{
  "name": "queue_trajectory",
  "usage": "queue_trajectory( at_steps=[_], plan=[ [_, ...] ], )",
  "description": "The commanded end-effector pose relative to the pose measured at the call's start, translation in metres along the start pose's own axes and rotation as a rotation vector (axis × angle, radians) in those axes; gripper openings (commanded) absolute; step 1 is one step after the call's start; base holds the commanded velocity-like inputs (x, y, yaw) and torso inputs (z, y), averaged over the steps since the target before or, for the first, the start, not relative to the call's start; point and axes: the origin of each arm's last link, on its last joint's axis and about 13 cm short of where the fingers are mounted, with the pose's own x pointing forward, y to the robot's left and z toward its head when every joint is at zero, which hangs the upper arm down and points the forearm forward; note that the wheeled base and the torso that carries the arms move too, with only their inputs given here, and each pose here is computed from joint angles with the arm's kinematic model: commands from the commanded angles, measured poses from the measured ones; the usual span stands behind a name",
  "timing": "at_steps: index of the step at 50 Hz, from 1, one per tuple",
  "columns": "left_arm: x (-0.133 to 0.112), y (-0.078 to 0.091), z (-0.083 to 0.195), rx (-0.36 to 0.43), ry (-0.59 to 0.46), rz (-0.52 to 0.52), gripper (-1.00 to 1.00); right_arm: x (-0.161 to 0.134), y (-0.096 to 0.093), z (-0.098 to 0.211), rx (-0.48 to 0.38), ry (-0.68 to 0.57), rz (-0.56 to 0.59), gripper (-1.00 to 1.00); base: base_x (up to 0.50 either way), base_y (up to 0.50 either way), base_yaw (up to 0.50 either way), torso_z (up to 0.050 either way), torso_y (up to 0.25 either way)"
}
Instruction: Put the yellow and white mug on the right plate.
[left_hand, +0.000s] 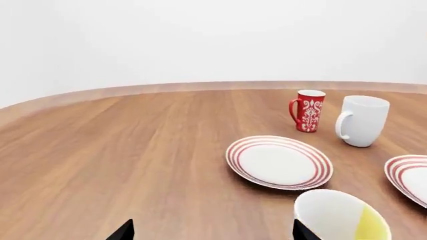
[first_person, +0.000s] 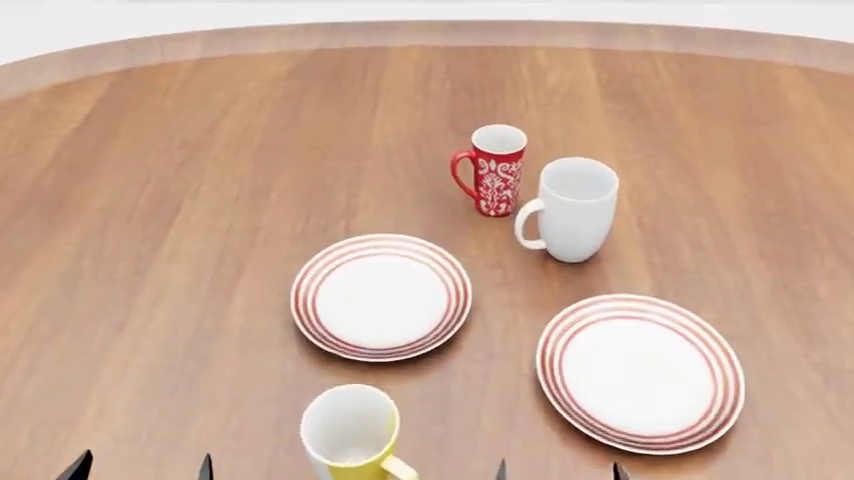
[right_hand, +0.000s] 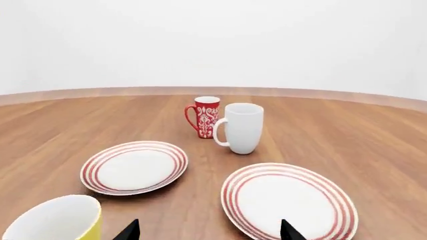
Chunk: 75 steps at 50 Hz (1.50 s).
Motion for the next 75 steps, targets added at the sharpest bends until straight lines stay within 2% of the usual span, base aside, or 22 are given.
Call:
queue_trajectory(
  at_steps=[1, 17, 33, 36, 39, 43, 44, 46, 48, 53, 55, 59, 75],
  plan=[
    [0.001, -0.001, -0.001, 0.007, -0.008, 0.000, 1.00, -0.001, 0.003, 0.002, -0.019, -0.041, 0.007, 1.00, 0.50, 0.00, 0.00, 0.000, 0.000],
    [0.001, -0.001, -0.001, 0.009, -0.010, 0.002, 1.00, 0.000, 0.002, 0.002, -0.014, -0.028, -0.004, 1.00, 0.48, 0.00, 0.00, 0.000, 0.000],
    [0.001, -0.001, -0.001, 0.009, -0.011, 0.003, 1.00, 0.000, 0.001, 0.000, -0.024, -0.014, 0.002, 1.00, 0.00, 0.00, 0.00, 0.000, 0.000],
    [0.001, 0.000, 0.000, 0.008, -0.011, 0.003, 1.00, 0.005, -0.006, -0.007, -0.036, 0.007, 0.007, 1.00, 0.00, 0.00, 0.00, 0.000, 0.000],
    [0.001, -0.001, 0.000, 0.009, -0.012, 0.003, 1.00, 0.009, -0.017, -0.013, -0.013, 0.046, 0.024, 1.00, 0.00, 0.00, 0.00, 0.000, 0.000],
    [0.000, -0.002, -0.001, 0.010, -0.012, -0.002, 1.00, 0.008, -0.026, -0.011, -0.001, 0.081, 0.092, 1.00, 0.00, 0.00, 0.00, 0.000, 0.000],
    [-0.001, -0.002, 0.000, 0.009, -0.010, -0.004, 1.00, 0.006, -0.030, -0.009, 0.002, 0.097, 0.166, 1.00, 0.00, 0.00, 0.00, 0.000, 0.000],
    [-0.001, -0.002, 0.000, 0.010, -0.010, -0.006, 1.00, 0.005, -0.033, -0.009, -0.031, 0.096, 0.209, 1.00, 0.00, 0.00, 0.00, 0.000, 0.000],
    [-0.001, -0.001, 0.000, 0.011, -0.010, -0.003, 1.00, 0.000, -0.038, -0.006, -0.024, 0.087, 0.297, 1.00, 0.00, 0.00, 0.00, 0.000, 0.000],
    [-0.001, -0.001, 0.000, 0.013, -0.009, -0.003, 1.00, -0.004, -0.047, -0.001, -0.027, 0.103, 0.365, 1.00, 0.00, 0.00, 0.00, 0.000, 0.000],
    [-0.002, -0.002, 0.001, 0.014, -0.009, -0.005, 1.00, -0.006, -0.049, 0.000, -0.031, 0.104, 0.434, 1.00, 0.00, 0.00, 0.00, 0.000, 0.000],
    [-0.001, -0.001, 0.002, 0.012, -0.011, -0.003, 1.00, -0.008, -0.054, -0.006, -0.083, 0.137, 0.544, 1.00, 0.00, 0.00, 0.00, 0.000, 0.000],
    [-0.001, -0.001, 0.001, 0.016, -0.007, -0.006, 1.00, -0.022, -0.053, -0.008, -0.094, 0.152, 0.768, 1.00, 0.00, 0.00, 0.00, 0.000, 0.000]
  ],
)
